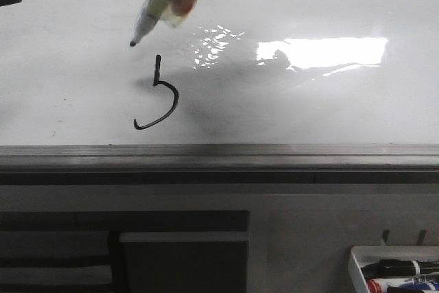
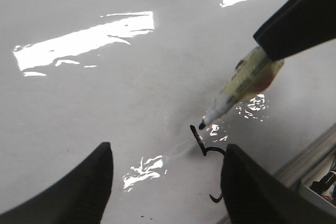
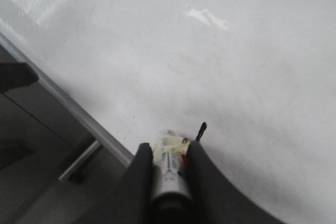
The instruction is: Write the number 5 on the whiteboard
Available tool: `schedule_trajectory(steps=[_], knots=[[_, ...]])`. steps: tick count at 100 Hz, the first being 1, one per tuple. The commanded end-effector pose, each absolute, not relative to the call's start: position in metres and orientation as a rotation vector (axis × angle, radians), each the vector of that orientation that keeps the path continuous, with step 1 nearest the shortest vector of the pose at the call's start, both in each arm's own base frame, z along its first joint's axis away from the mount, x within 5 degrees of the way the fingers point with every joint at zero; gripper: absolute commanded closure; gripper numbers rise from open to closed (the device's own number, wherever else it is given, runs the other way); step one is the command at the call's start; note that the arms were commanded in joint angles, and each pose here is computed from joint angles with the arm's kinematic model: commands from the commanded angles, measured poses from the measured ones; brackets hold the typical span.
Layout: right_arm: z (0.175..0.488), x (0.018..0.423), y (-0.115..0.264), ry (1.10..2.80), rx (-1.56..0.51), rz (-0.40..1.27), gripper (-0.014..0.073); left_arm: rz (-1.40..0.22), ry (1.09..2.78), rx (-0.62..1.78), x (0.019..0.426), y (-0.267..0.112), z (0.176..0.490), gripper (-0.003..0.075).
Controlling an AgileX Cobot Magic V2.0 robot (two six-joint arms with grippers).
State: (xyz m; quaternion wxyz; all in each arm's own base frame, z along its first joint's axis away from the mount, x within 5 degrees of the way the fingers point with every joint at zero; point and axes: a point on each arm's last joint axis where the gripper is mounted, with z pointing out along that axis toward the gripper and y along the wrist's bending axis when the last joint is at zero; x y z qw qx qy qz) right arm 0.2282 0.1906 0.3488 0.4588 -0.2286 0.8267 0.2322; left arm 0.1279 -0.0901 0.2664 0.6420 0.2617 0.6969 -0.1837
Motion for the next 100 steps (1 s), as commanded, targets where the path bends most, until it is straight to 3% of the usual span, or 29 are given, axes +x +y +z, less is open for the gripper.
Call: schedule_trajectory(steps=[1, 49, 100], knots=[[0.37, 0.235, 0.183, 1.922, -0.511, 0.567, 0.0656, -0.46, 1.492, 0.552, 0.129, -0.092, 0.283, 0.0302], [0.358, 0.248, 0.187, 1.932, -0.498, 0.548, 0.0656, -0.459, 1.491, 0.554, 0.129, -0.092, 0.283, 0.0302], [0.358, 0.255, 0.152, 2.027, -0.438, 0.443, 0.0656, -0.447, 1.484, 0.576, 0.129, -0.093, 0.283, 0.0302]])
